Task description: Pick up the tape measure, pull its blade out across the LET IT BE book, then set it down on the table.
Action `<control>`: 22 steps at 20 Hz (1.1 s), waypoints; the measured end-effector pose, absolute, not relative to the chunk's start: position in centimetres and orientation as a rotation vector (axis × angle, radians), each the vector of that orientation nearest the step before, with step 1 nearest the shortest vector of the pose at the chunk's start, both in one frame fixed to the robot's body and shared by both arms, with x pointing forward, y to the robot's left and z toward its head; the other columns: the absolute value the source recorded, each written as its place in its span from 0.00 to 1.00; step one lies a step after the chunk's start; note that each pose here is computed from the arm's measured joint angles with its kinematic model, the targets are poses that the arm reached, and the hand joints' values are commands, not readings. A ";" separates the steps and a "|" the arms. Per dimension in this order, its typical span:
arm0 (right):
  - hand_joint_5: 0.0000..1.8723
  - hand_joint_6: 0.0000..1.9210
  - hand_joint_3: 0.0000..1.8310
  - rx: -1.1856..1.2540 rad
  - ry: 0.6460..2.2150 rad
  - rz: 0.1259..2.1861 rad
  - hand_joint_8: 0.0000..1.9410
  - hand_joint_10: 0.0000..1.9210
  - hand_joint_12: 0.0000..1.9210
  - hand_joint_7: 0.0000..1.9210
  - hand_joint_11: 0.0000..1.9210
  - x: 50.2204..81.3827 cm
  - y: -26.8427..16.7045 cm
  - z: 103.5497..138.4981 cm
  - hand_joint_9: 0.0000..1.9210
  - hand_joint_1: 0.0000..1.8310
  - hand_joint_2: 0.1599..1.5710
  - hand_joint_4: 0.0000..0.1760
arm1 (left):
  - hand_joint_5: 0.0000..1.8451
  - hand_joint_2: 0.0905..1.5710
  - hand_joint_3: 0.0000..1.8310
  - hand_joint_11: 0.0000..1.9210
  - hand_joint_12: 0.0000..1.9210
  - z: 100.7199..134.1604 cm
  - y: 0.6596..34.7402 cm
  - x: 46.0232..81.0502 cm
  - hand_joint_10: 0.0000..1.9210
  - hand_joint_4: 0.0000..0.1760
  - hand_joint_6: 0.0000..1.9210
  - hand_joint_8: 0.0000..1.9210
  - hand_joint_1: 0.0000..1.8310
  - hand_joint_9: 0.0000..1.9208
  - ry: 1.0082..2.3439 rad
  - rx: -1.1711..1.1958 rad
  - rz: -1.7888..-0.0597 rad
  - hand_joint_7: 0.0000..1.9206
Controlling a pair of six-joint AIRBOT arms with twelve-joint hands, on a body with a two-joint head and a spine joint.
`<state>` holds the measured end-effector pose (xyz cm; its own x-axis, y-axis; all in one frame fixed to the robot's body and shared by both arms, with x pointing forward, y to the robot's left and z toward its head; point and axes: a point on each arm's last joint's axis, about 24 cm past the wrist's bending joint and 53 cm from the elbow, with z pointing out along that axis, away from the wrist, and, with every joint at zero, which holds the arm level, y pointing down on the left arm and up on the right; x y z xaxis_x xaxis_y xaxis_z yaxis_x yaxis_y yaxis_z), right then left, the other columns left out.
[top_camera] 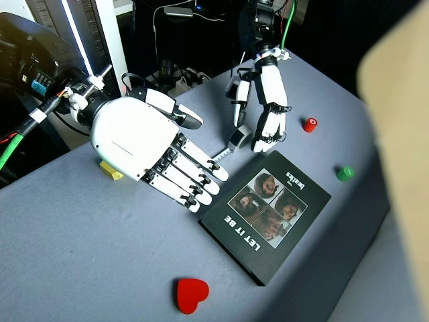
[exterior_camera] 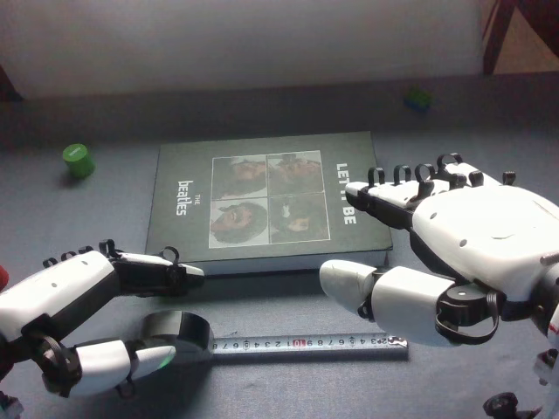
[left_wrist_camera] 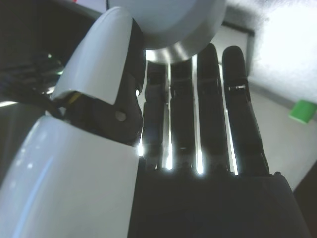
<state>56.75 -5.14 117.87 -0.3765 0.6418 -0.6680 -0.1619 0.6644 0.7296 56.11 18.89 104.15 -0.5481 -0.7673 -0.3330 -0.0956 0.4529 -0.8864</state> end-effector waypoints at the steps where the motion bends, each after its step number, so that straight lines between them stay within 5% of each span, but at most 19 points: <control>1: 0.13 0.00 0.00 0.387 1.762 0.896 0.00 0.00 0.48 0.16 0.00 56.8 -5.2 117.9 0.15 0.03 0.74 0.13 | 0.34 0.70 0.00 0.16 0.36 104.1 18.9 56.1 0.00 0.00 0.00 0.00 0.63 0.30 1.947 -0.722 -1.121 0.33; 22: 0.13 0.00 0.00 0.381 1.760 0.900 0.00 0.00 0.49 0.16 0.00 56.7 -5.0 118.0 0.16 0.03 0.74 0.11 | 0.34 0.70 0.00 0.17 0.35 102.5 18.9 55.8 0.00 0.00 0.00 0.00 0.63 0.30 1.983 -0.682 -1.078 0.33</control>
